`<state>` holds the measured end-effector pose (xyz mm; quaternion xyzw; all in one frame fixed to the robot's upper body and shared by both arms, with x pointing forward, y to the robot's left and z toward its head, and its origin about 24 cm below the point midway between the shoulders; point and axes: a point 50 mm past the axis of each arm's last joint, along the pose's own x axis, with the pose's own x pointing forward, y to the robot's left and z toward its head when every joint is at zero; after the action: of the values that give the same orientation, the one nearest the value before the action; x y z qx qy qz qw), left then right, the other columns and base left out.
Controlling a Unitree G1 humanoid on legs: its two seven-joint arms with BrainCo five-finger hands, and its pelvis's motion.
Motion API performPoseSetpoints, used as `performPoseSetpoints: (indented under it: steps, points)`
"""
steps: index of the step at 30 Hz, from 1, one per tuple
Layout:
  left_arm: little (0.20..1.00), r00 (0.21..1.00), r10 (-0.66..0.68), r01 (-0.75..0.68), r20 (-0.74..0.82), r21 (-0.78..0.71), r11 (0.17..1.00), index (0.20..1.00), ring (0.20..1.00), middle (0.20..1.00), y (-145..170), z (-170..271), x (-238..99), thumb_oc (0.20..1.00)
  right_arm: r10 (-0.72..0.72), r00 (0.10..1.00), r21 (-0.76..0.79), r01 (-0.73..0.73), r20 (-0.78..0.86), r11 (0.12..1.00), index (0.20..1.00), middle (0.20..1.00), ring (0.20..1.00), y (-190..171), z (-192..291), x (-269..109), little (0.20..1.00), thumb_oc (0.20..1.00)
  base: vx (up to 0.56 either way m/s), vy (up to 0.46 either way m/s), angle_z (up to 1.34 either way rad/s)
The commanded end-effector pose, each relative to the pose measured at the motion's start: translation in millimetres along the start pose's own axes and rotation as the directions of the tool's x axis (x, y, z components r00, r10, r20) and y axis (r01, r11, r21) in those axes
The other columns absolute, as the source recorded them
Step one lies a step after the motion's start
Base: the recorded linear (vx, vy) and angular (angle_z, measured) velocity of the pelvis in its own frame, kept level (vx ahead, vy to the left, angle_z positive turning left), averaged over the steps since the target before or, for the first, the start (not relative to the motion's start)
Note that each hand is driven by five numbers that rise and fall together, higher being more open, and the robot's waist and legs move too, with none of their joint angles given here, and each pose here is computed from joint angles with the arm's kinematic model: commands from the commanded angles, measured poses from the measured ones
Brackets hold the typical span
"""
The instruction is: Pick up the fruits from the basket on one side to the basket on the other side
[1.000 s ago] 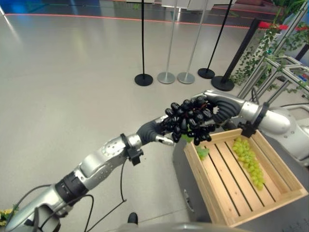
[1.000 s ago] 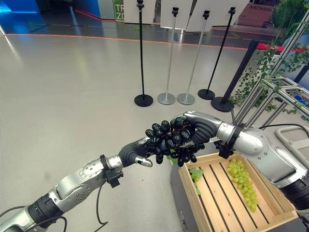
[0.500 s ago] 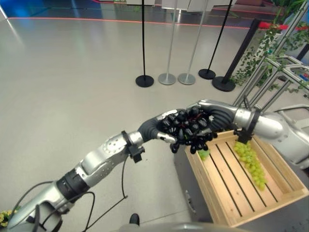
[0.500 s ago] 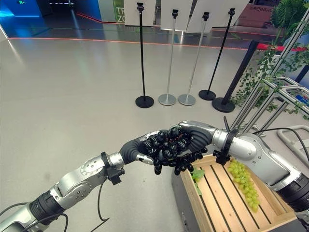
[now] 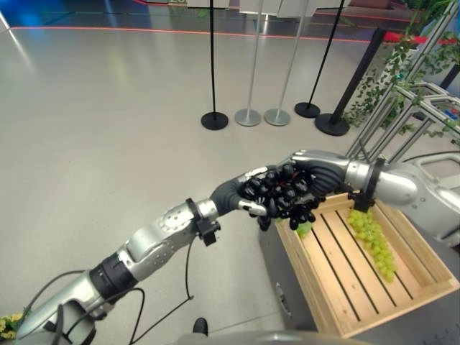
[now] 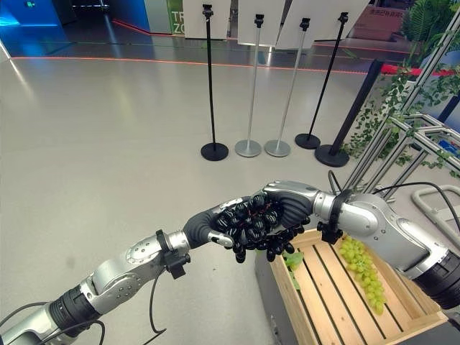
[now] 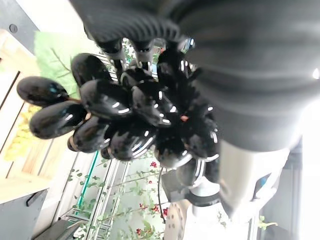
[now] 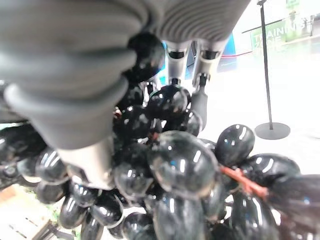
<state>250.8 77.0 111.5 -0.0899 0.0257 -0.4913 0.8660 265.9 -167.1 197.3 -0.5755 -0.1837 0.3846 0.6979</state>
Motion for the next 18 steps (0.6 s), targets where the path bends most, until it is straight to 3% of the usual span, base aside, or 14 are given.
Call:
performPoseSetpoints:
  steps: [1,18]
  points:
    - [1.0,0.986,-0.161,0.163,0.044,-0.04,0.986,1.0,1.0,1.0,-25,3,26,1.0,-0.093,0.984,-0.14,0.114,0.15,0.983,0.2,0.2,0.2,-35,30,11,0.2,0.2,0.0,0.0,0.0]
    - [1.0,0.993,-0.116,0.116,0.013,-0.049,0.992,1.0,1.0,1.0,-20,-9,25,1.0,-0.17,0.964,-0.192,0.209,0.202,0.959,0.2,0.2,0.2,-51,43,7,0.2,0.2,0.0,-0.001,-0.01]
